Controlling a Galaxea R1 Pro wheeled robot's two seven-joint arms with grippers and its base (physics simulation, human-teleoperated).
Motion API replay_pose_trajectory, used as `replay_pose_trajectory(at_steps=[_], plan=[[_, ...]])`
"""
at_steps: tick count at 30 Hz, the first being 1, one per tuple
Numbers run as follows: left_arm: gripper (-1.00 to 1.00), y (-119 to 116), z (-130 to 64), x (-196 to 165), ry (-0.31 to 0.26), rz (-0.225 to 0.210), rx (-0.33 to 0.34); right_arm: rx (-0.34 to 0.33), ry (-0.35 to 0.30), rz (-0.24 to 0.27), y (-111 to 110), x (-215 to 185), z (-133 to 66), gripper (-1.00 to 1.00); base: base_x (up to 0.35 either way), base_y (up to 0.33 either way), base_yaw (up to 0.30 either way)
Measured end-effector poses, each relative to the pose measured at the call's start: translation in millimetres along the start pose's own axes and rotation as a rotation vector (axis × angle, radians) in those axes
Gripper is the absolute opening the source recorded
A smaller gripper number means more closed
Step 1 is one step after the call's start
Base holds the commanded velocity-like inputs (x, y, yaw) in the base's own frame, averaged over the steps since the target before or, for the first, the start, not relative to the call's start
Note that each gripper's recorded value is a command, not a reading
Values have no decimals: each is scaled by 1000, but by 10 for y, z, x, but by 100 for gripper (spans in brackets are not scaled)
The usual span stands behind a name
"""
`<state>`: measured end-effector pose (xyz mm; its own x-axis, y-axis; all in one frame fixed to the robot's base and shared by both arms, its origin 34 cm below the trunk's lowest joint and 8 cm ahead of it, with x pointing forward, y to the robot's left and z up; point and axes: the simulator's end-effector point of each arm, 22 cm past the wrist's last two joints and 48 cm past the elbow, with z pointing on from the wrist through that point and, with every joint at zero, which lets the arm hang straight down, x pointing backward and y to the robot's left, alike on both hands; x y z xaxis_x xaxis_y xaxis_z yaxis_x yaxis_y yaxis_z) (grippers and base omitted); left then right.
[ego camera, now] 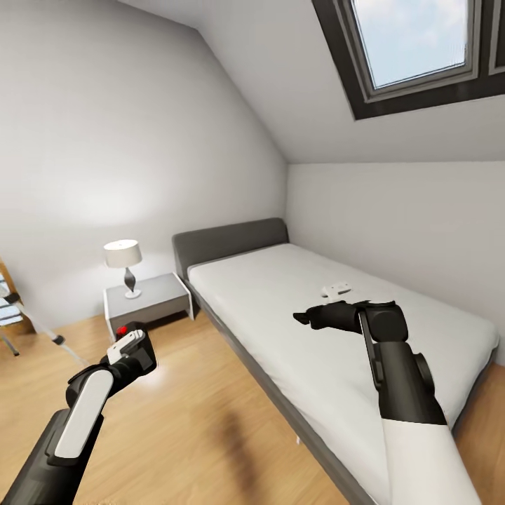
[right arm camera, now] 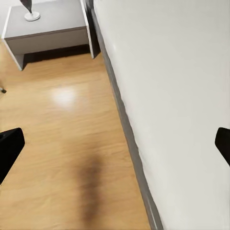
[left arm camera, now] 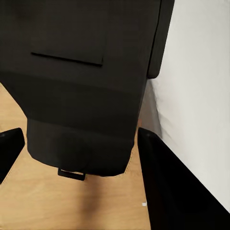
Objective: Attach the digital camera to the camera tripod in the bedroom.
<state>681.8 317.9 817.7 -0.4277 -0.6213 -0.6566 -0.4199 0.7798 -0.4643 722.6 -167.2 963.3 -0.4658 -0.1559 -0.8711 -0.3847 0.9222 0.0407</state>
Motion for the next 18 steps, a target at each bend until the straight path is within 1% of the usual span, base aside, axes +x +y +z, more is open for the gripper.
replay_pose_trajectory(at_steps=[12,15,18], plan=[[-100,-109,-112,-150,1,0,0,-5,7,1,22,-180,-69,100,0,0,274],[-100,-135,-140,-186,1,0,0,-7,7,0,28,-229,-91,100,0,0,140],[-100,-161,-168,-221,2,0,-1,-6,7,-1,27,-279,-117,100,0,0,31]])
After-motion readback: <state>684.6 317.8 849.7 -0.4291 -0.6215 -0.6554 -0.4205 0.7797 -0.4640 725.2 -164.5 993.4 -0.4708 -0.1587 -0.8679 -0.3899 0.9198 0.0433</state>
